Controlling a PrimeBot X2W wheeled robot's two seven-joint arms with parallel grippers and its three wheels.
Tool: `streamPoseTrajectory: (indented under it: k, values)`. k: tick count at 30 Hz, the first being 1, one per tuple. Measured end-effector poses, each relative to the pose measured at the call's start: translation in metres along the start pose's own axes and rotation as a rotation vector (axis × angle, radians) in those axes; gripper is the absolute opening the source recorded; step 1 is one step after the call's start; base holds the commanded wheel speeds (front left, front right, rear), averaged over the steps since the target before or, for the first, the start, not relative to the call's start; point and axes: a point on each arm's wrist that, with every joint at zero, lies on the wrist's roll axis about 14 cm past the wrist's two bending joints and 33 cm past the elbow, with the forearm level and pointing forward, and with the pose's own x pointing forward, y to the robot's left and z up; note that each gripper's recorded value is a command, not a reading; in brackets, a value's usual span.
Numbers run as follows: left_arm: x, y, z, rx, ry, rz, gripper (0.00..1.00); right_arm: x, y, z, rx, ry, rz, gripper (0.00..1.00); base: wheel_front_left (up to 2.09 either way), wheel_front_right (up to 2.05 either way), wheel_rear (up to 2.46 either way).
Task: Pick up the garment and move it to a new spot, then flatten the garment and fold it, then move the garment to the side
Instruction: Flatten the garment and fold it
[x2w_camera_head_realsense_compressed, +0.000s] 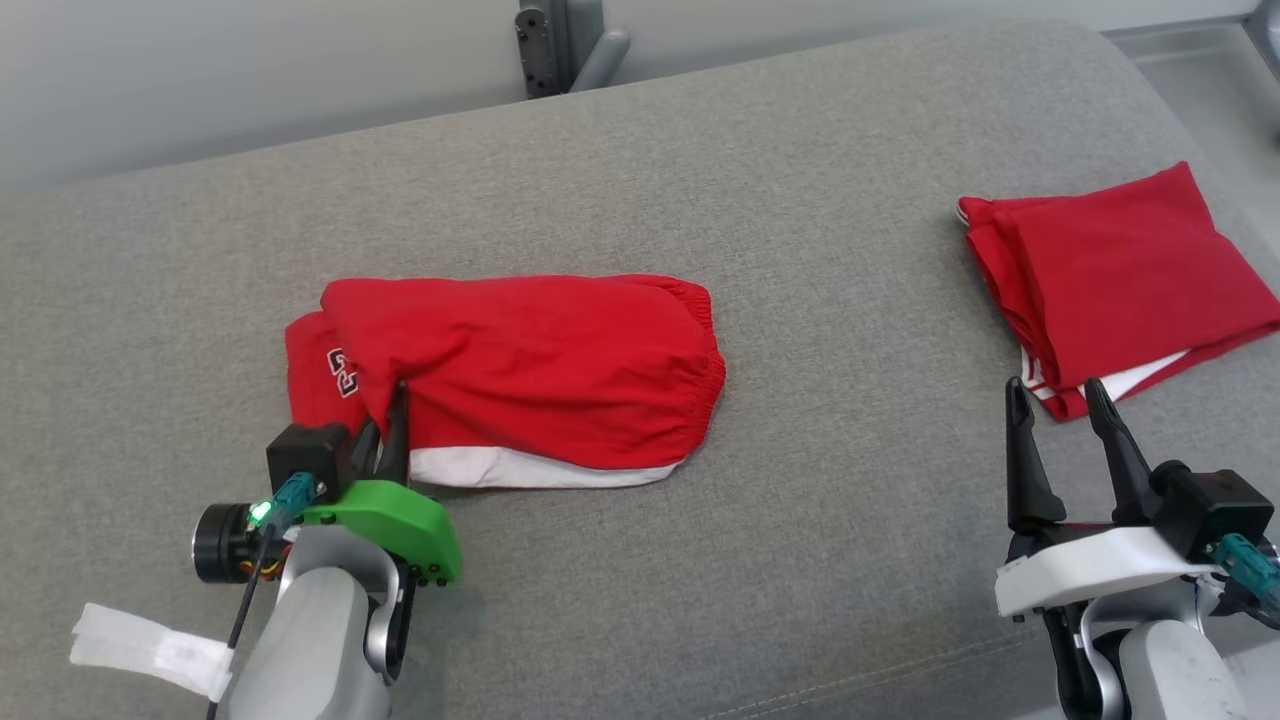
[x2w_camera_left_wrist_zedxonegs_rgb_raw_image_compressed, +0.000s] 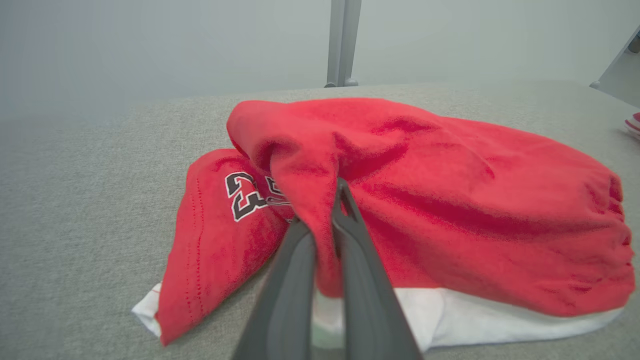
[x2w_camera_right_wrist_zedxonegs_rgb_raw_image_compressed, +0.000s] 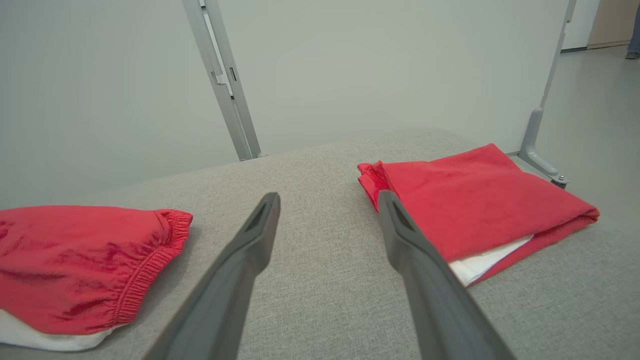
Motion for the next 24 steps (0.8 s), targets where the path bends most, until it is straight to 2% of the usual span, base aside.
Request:
streamPoseTrajectory:
  k: [4, 9, 12, 17, 21, 24]
  values:
    - [-0.018, 0.023, 0.007, 0.023, -0.033, 0.090, 0.00, 0.001, 0.013, -0.003, 0.015, 0.008, 0.036, 1.00, 0.00, 0.00, 0.00]
    - [-0.041, 0.067, 0.015, 0.089, -0.054, 0.274, 0.00, 0.004, 0.032, -0.001, 0.033, -0.002, 0.092, 1.00, 0.00, 0.00, 0.00]
    - [-0.051, 0.084, 0.007, 0.086, -0.028, 0.354, 0.00, 0.005, 0.039, -0.001, 0.039, 0.001, 0.111, 1.00, 0.00, 0.00, 0.00]
    - [-0.050, 0.083, -0.013, 0.074, 0.040, 0.360, 0.00, 0.002, 0.044, -0.006, 0.040, 0.020, 0.126, 1.00, 0.00, 0.00, 0.00]
    - [-0.038, 0.079, -0.013, 0.078, 0.056, 0.344, 0.00, 0.001, 0.042, -0.008, 0.038, 0.029, 0.121, 1.00, 0.00, 0.00, 0.00]
    - [-0.033, 0.076, -0.018, 0.100, 0.084, 0.329, 0.52, 0.000, 0.041, -0.008, 0.035, 0.031, 0.119, 1.00, 0.00, 0.00, 0.00]
